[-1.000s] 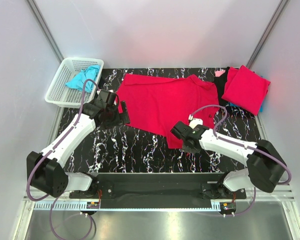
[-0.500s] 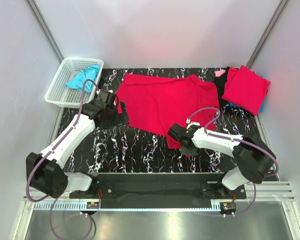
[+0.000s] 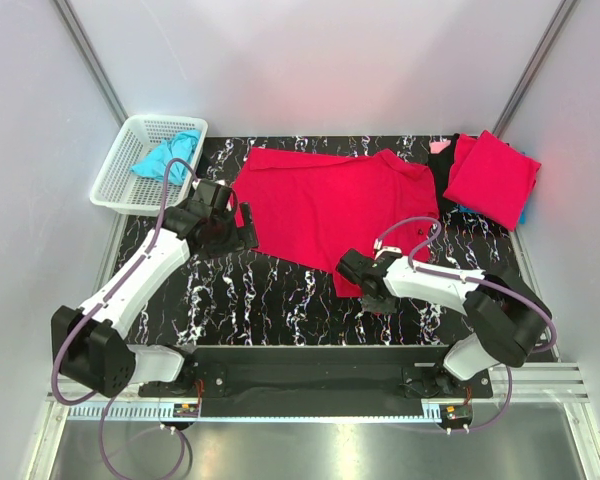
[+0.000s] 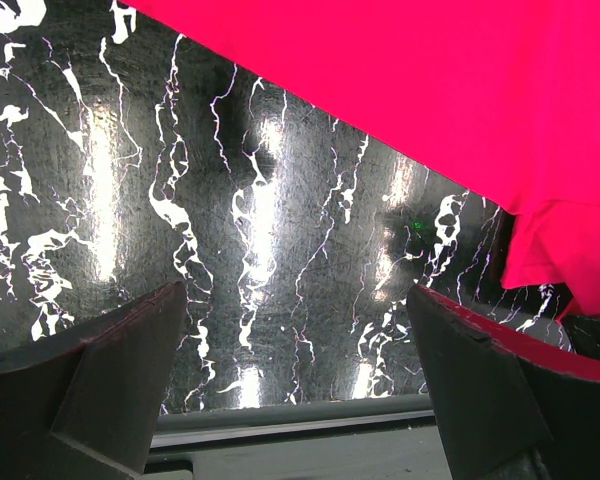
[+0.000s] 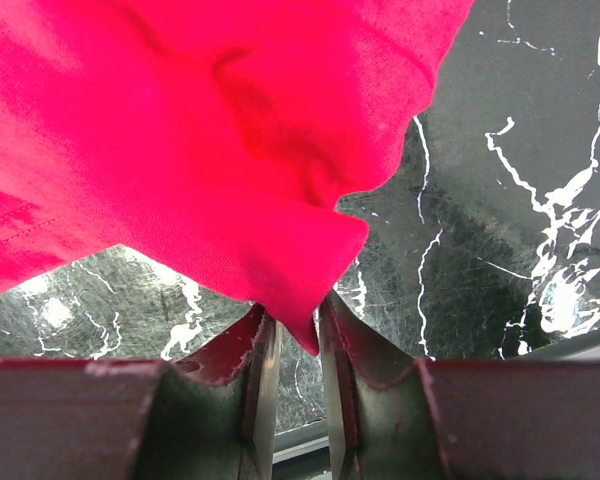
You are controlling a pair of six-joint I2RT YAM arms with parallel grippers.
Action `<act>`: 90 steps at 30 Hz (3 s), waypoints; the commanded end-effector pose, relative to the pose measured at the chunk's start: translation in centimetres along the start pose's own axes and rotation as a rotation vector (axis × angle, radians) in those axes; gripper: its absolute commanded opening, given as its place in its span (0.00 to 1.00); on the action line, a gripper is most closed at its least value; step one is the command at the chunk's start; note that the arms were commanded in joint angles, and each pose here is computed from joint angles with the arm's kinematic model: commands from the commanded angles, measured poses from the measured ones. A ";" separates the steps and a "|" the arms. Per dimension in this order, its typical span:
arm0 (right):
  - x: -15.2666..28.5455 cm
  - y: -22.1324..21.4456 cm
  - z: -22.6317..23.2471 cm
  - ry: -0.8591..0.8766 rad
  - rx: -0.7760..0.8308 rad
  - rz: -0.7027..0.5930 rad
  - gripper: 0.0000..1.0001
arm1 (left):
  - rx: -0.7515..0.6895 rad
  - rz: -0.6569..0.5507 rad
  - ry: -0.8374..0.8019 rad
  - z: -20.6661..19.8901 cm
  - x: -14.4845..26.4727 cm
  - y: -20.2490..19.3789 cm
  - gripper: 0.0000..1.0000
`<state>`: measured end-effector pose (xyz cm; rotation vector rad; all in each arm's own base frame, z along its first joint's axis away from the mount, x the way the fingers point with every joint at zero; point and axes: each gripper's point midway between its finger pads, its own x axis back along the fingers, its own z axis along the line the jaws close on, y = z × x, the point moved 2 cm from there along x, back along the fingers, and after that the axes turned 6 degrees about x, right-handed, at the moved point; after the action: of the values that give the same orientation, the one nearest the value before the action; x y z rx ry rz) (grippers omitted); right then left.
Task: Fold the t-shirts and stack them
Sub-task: Fold the tshirt
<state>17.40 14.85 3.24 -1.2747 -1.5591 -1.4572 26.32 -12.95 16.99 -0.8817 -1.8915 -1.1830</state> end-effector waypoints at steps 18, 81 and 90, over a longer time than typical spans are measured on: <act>9.4 4.6 -2.8 0.118 -0.137 -0.206 0.00 | 0.331 -0.103 0.149 3.3 -1.5 2.6 0.99; 11.9 3.2 -6.1 0.097 -0.187 -0.179 0.00 | 0.436 -0.027 0.502 10.5 -11.1 0.5 0.13; 11.5 3.3 -5.1 0.114 -0.166 -0.164 0.00 | 0.420 -0.090 0.532 11.9 -8.0 0.3 0.00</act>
<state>15.30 11.16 15.05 -1.1945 -1.5379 -1.7196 28.13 -4.47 4.47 -0.2938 -1.6198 -0.8611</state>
